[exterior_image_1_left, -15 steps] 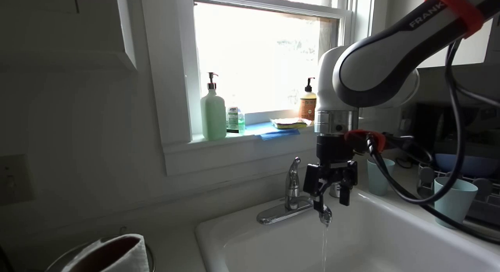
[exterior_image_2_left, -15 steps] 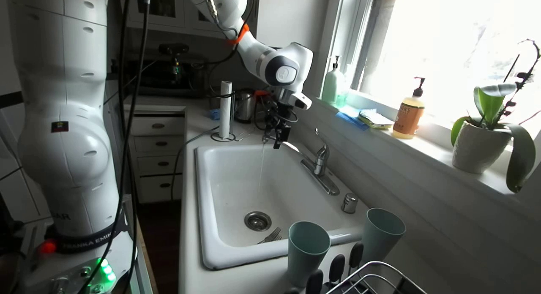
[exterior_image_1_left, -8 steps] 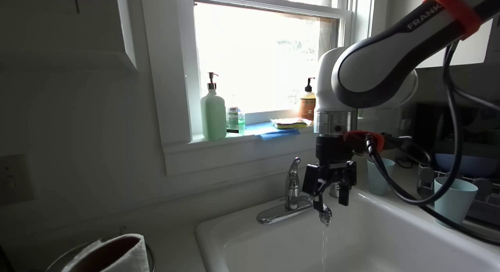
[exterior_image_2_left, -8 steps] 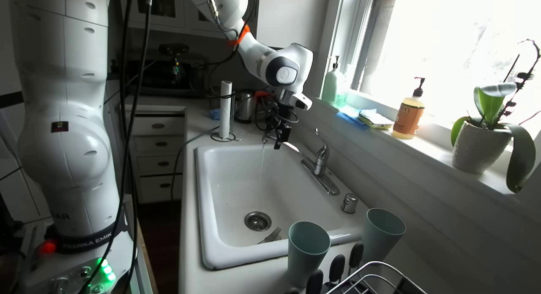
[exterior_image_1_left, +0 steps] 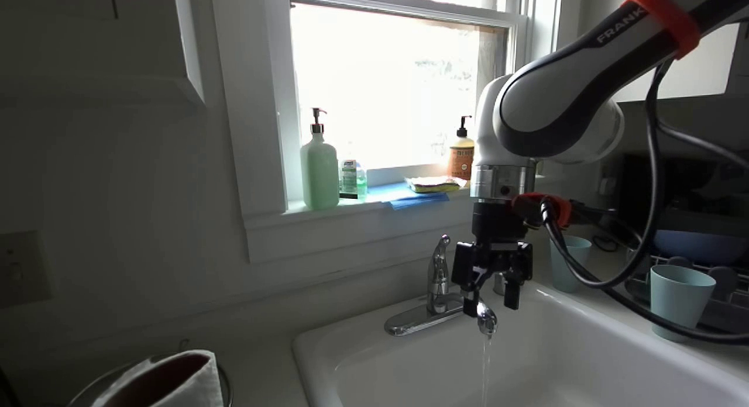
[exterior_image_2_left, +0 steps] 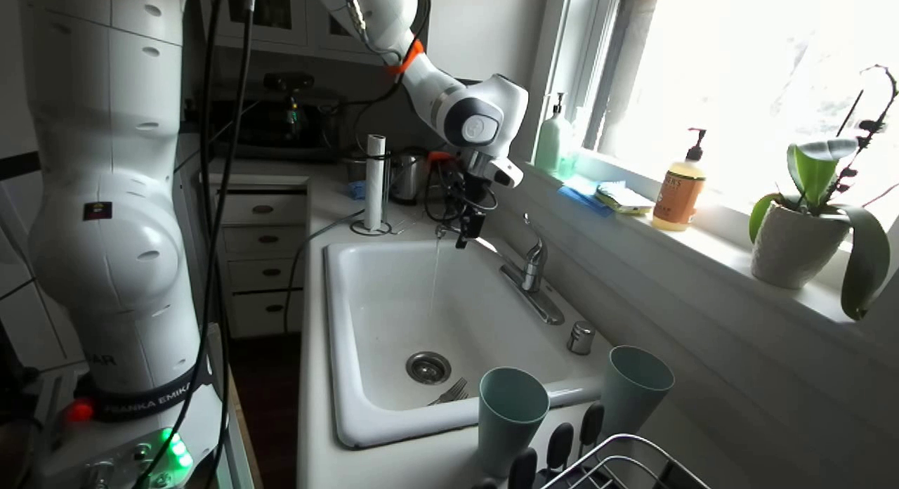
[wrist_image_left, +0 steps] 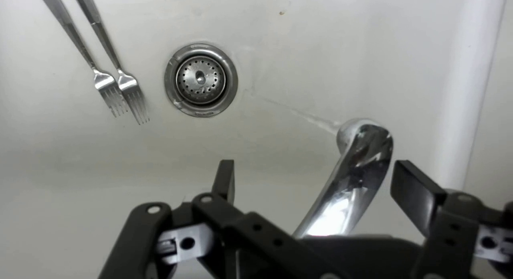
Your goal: Push the faucet handle upwards then push the faucet to the right, place the cup at the front of the counter under the running faucet then put it back on the counter
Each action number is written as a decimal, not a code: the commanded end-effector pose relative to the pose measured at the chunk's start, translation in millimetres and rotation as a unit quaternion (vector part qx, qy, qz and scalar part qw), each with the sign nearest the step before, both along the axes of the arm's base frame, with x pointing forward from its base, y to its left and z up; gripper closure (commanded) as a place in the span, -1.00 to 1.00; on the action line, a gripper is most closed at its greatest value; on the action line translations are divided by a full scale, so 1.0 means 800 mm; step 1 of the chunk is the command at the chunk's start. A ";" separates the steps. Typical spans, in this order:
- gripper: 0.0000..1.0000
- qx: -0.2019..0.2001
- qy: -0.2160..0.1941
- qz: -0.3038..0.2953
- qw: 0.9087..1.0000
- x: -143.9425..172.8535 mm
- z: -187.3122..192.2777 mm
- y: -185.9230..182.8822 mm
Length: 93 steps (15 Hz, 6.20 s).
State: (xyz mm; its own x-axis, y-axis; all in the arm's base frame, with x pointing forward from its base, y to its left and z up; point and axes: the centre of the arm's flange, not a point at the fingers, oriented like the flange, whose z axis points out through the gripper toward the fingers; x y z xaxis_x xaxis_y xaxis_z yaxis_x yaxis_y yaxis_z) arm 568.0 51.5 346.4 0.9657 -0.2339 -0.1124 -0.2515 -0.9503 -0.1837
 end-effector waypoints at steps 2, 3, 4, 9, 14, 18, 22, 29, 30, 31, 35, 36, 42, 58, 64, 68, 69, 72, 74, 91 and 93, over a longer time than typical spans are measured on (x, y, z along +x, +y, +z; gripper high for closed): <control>-1.00 0.022 0.004 -0.004 1.000 0.009 -0.018 0.000; -1.00 0.009 0.006 -0.002 1.000 0.010 -0.021 -0.003; -1.00 0.001 0.009 0.004 1.000 0.013 -0.022 -0.006; -1.00 -0.029 0.014 0.031 0.999 0.018 -0.015 -0.018; -1.00 -0.065 0.021 0.059 0.996 0.024 -0.003 -0.031; -1.00 -0.093 0.042 0.071 0.992 0.022 -0.006 -0.048; -1.00 -0.110 0.052 0.078 0.989 0.021 -0.007 -0.065; -1.00 -0.134 0.063 0.098 0.984 0.016 -0.006 -0.085; -1.00 -0.137 0.065 0.101 0.983 0.016 -0.006 -0.088; -1.00 -0.142 0.068 0.104 0.982 0.016 -0.007 -0.091; -1.00 -0.154 0.072 0.116 0.979 0.013 -0.005 -0.108; -1.00 -0.155 0.073 0.119 0.978 0.013 -0.004 -0.112; -1.00 -0.163 0.076 0.131 0.975 0.013 -0.005 -0.126; -1.00 -0.095 0.042 0.098 0.990 0.015 0.054 -0.131; -1.00 -0.063 -0.005 0.039 0.997 0.014 0.141 -0.171; -1.00 -0.055 -0.007 -0.010 0.998 -0.008 0.168 -0.244; -1.00 -0.056 -0.012 -0.035 0.998 -0.017 0.172 -0.262; -1.00 -0.074 -0.016 -0.125 0.989 -0.047 0.176 -0.322; -1.00 -0.079 -0.016 -0.179 0.981 -0.063 0.171 -0.347; -1.00 -0.096 0.091 -0.367 0.921 -0.110 0.065 -0.402; -1.00 -0.102 0.112 -0.372 0.916 -0.123 0.057 -0.416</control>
